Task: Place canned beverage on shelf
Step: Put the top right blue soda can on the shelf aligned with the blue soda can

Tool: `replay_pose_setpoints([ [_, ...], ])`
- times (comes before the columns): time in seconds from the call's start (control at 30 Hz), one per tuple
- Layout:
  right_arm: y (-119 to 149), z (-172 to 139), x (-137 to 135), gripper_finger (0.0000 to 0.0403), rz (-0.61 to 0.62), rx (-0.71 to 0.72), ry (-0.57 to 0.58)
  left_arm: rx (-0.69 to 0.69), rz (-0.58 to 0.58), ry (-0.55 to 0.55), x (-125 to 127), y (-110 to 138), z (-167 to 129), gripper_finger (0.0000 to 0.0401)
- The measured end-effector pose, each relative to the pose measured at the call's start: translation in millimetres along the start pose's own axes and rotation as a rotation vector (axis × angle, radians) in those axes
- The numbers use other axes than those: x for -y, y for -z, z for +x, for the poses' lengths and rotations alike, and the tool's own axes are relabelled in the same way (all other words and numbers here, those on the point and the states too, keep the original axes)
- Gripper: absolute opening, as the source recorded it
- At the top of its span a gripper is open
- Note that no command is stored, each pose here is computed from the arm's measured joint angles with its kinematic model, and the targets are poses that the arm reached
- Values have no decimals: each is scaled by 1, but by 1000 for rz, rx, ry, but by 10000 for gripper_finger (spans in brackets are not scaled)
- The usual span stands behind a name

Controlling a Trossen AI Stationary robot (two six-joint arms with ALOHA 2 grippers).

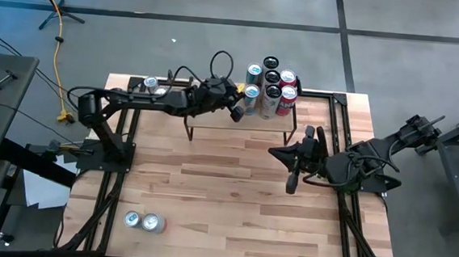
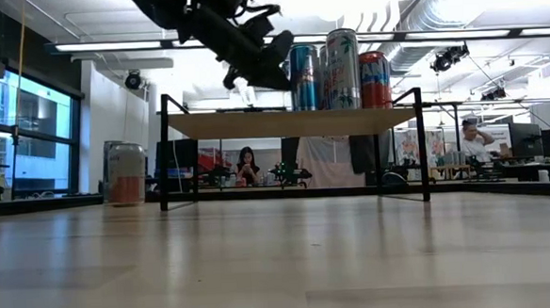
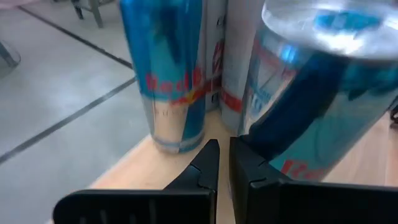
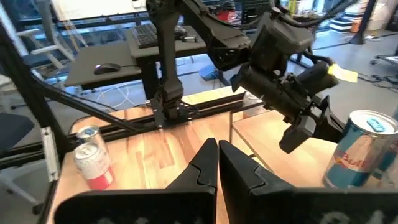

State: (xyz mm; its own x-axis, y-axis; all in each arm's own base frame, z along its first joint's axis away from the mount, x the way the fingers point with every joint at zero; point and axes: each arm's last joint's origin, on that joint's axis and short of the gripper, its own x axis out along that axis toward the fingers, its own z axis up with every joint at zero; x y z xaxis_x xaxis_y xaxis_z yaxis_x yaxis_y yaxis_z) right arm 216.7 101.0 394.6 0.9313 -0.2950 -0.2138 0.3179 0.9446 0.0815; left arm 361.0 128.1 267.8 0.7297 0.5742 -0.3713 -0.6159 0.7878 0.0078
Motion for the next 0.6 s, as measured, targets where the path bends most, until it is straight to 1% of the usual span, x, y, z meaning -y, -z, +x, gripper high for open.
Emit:
replay_pose_setpoints([
  [0.13, 0, 0, 1, 0, -3, 3, 18, 7, 43, -2, 0, -8, -2, 0],
  [0.23, 0, 0, 1, 0, -4, 2, 18, 2, 65, -27, -2, -14, -12, 0],
  [0.4, 3, 0, 1, 0, -23, -17, 25, -90, 104, -51, -9, -16, -35, 0],
  [0.53, 7, 0, 4, 0, -6, -51, 48, -136, 129, -34, -9, -20, -57, 0],
  [0.6, 10, 1, 6, 0, 15, -70, 71, -122, 146, 17, -6, -21, -66, 0],
])
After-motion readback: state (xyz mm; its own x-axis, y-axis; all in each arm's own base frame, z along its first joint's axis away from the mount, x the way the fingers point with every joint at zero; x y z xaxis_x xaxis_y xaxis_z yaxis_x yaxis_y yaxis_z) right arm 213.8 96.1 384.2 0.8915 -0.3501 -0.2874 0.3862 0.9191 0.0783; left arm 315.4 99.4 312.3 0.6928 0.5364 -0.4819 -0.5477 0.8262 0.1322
